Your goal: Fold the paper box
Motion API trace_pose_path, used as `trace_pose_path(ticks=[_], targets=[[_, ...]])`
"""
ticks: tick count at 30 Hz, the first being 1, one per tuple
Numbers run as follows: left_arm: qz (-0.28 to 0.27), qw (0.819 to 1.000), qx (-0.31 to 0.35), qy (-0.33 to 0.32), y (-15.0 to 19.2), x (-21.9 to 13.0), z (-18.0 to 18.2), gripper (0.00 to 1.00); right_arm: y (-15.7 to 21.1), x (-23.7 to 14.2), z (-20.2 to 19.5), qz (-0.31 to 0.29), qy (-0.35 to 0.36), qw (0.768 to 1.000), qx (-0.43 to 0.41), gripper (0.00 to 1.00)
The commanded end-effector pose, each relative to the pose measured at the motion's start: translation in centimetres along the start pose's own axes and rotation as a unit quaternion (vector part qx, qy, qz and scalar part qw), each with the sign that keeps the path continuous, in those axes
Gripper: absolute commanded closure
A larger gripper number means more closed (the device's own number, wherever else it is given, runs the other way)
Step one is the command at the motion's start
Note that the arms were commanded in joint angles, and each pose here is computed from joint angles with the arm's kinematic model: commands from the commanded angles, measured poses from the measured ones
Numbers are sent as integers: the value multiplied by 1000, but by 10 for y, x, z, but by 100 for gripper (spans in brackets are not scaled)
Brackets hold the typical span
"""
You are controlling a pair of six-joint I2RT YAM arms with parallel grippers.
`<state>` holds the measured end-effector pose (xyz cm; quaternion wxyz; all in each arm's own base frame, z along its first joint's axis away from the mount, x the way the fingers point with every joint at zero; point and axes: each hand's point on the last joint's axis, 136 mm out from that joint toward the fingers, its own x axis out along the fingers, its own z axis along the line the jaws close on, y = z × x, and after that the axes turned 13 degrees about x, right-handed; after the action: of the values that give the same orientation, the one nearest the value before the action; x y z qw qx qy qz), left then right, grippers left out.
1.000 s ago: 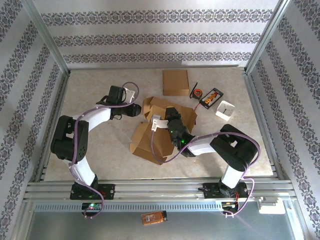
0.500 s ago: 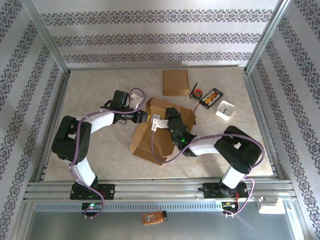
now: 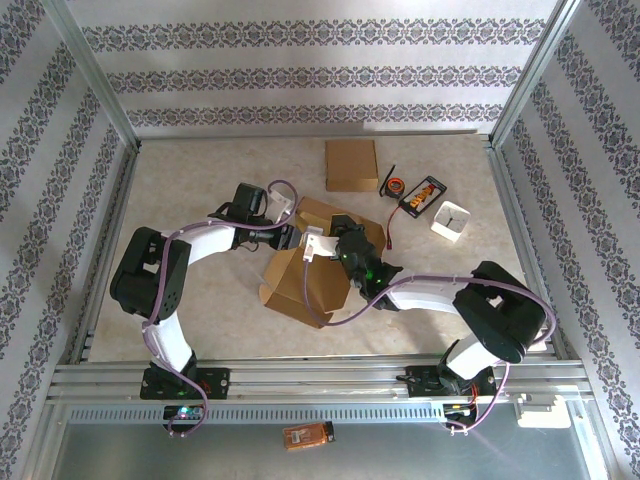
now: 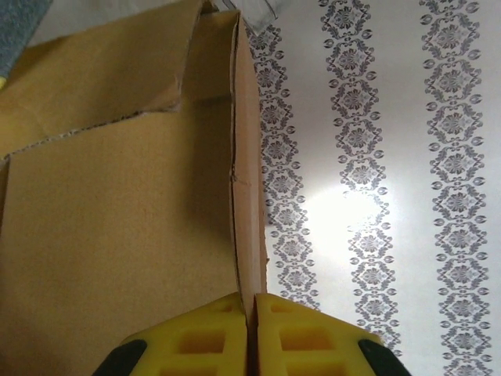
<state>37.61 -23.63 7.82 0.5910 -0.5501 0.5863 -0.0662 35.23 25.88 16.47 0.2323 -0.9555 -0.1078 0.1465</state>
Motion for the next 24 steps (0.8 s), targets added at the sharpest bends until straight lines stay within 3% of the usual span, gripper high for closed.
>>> trace_pose_path(ticks=[1,7,15,20,24], targets=[[-44,998,49,3,-30,10,-9,63,-7,-1,5,-15,-32,999,32,89],[-95,991,95,-26,-48,15,-12,55,-3,0,13,-5,-44,999,30,89],[-130,976,147,-96,-70,-1,2,55,-1,-3,12,-4,-51,998,41,89],[-151,968,155,-124,-69,-20,-2,36,2,-2,10,1,-49,998,41,89],[-140,968,165,-130,-56,-35,-10,29,4,-2,9,4,-48,998,37,89]])
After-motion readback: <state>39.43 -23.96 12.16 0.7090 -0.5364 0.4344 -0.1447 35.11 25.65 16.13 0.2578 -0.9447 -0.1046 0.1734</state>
